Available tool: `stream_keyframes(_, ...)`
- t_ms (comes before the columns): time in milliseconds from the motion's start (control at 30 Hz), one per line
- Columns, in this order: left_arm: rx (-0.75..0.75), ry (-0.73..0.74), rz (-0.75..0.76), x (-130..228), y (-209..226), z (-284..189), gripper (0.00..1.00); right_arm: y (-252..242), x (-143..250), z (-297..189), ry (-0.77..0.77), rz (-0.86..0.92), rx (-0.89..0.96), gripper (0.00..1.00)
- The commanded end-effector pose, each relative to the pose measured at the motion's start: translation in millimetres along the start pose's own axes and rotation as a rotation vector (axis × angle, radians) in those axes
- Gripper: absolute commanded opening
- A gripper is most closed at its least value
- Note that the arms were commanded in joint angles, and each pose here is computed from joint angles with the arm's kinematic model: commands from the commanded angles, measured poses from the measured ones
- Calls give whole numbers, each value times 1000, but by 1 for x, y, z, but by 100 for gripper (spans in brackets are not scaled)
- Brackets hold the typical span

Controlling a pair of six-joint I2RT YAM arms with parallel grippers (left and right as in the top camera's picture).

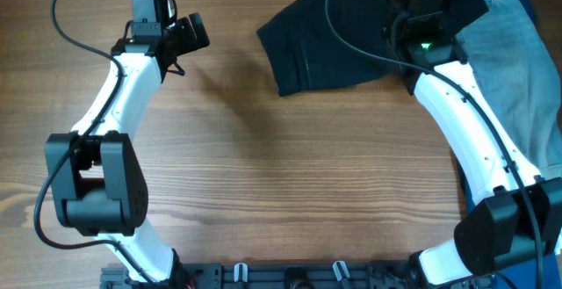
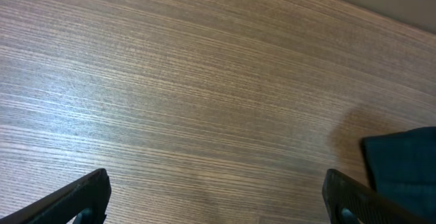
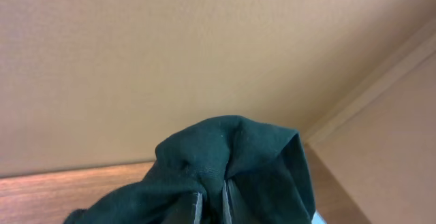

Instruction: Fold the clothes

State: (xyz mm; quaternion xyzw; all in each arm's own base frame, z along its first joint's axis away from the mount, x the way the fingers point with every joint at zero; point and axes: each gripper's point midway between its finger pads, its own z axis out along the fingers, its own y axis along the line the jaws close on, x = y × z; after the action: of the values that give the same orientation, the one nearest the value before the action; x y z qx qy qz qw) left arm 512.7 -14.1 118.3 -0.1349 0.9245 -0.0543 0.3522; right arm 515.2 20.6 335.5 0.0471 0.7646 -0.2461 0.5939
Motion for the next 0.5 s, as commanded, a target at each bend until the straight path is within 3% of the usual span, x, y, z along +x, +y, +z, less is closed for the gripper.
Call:
stream_keyframes(0, 6, -18, 5, -6, -4, -1, 100, -16, -19, -10, -45, -1, 43, 4)
stream_keyframes(267, 7, -22, 4, -7, -4, -1, 100, 9, -5, -21, 8, -65, -18, 4)
stream_keyframes(467, -14, -5, 1, -3, 2, -1, 100, 47, 7, -30, 39, -89, -207, 4)
